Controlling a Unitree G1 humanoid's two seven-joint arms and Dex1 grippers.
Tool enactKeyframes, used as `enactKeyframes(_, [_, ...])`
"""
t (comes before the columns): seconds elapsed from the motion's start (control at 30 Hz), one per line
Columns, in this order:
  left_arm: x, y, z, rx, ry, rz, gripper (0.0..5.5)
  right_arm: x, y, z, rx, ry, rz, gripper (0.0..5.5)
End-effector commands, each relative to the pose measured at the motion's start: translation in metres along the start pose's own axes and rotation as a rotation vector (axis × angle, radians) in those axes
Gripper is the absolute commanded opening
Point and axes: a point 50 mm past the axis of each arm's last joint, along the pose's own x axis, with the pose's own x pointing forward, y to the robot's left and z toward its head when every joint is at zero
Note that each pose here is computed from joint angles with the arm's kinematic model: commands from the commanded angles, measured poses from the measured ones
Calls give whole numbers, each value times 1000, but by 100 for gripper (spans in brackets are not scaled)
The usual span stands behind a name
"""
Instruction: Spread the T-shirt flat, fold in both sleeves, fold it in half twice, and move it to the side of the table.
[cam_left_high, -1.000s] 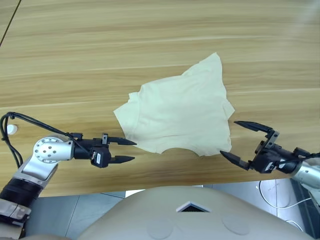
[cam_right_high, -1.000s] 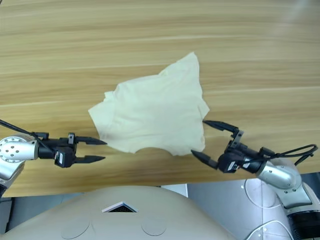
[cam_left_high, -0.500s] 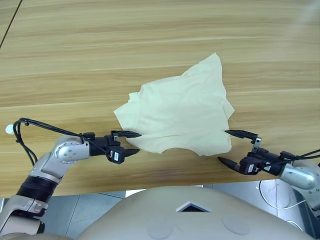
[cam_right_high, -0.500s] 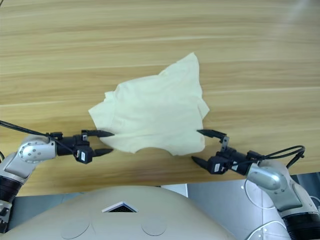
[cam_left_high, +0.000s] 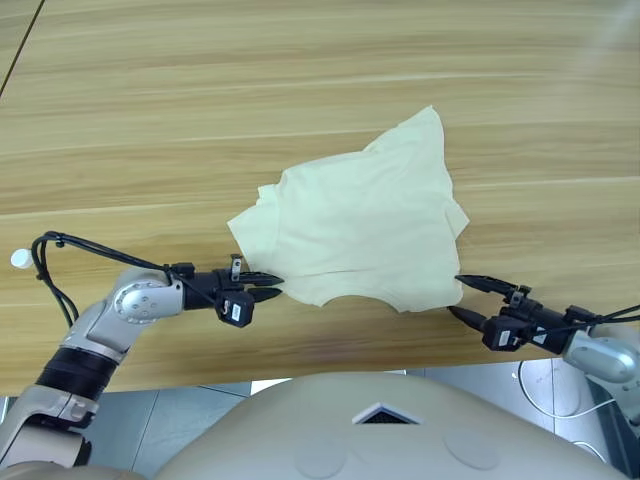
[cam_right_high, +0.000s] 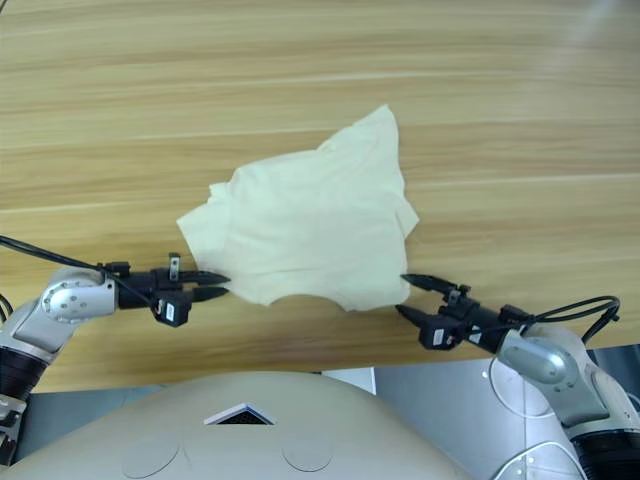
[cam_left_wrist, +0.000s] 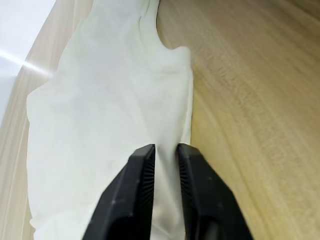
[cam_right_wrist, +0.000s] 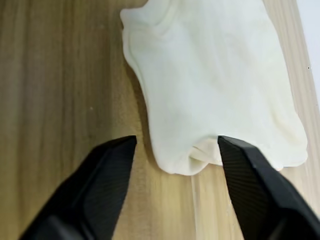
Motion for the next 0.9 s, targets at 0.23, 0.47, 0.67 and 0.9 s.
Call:
enactKeyframes(0.23, [-1, 3, 3, 4, -14, -15, 0, 4, 0, -3, -5, 3, 5, 128])
enactKeyframes(0.47, [-1, 6, 2, 3, -22, 13, 0, 3, -5, 1, -11, -37, -33, 2])
enactKeyframes(0.67, [-10, 41, -1, 36, -49, 232, 0, -1, -28, 5, -18, -101, -162, 2])
enactKeyframes(0.9, [-61, 140, 18, 235, -114, 805, 0, -8, -133, -4, 6, -86, -673, 2])
